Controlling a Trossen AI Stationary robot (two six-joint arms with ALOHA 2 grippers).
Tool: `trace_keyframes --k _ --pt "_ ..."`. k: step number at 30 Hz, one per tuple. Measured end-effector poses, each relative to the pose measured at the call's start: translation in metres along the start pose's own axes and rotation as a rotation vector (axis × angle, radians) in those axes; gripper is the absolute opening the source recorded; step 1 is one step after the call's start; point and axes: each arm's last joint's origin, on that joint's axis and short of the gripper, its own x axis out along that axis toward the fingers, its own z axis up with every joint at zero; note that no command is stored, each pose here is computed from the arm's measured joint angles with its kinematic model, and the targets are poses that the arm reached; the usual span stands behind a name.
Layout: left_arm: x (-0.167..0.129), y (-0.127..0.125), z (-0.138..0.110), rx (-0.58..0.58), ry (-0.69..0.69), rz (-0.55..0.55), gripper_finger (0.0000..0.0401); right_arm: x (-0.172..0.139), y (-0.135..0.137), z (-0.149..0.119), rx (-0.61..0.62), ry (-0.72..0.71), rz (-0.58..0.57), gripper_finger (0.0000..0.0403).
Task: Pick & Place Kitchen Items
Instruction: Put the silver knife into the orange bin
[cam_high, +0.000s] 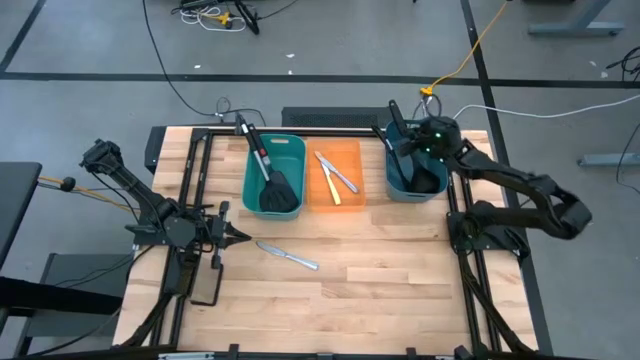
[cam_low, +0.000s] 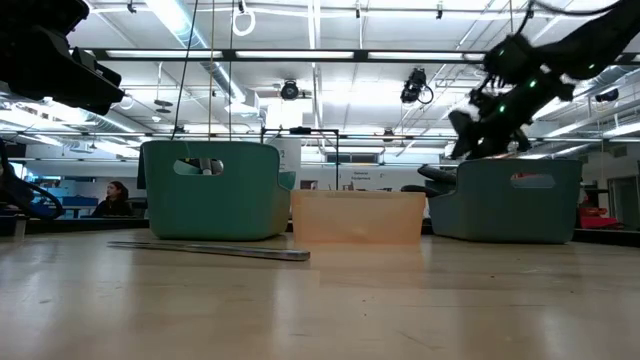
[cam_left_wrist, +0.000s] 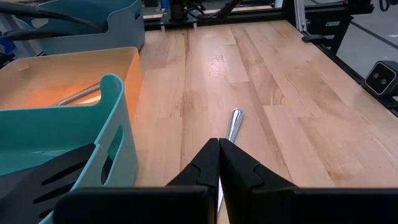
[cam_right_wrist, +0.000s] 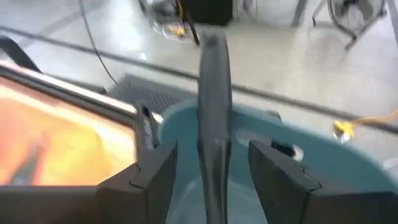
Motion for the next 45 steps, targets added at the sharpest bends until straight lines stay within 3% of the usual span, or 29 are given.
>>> trace_keyframes --k 3,12,16,22,25,31,35,39,45 --pt "0.000 0.000 0.000 0.000 0.000 0.000 0.0011 -0.024 0.001 0.013 0.017 -0.109 0.056 0.0206" --pt "0.000 0.000 0.000 0.000 0.000 0.000 0.0012 -0.116 0.002 0.043 -0.025 -0.516 0.420 0.0175" --pt "0.000 0.000 0.000 0.003 0.000 0.001 0.0012 -0.143 0.002 0.047 -0.051 -0.583 0.531 0.0131" --pt "0.000 0.000 0.000 0.003 -0.001 0.002 0.0012 -0.177 0.006 0.048 -0.129 -0.660 0.819 0.0023" --pt "0.000 0.000 0.000 0.003 -0.001 0.001 0.0011 -0.188 0.005 0.040 -0.188 -0.676 0.876 0.0010" --pt "0.000 0.000 0.000 0.000 -0.001 0.001 0.0011 -0.207 -0.006 0.018 -0.284 -0.657 0.876 0.0006" --pt "0.000 0.000 0.000 -0.002 -0.004 0.003 0.0011 -0.209 -0.009 0.001 -0.336 -0.563 0.951 0.0004" --pt "0.000 0.000 0.001 -0.006 -0.012 0.016 0.0011 -0.195 -0.007 -0.015 -0.306 -0.476 0.980 0.0003" --pt "0.000 0.001 0.001 -0.021 -0.015 0.032 0.0011 -0.162 0.004 -0.042 -0.267 -0.472 1.087 0.0002"
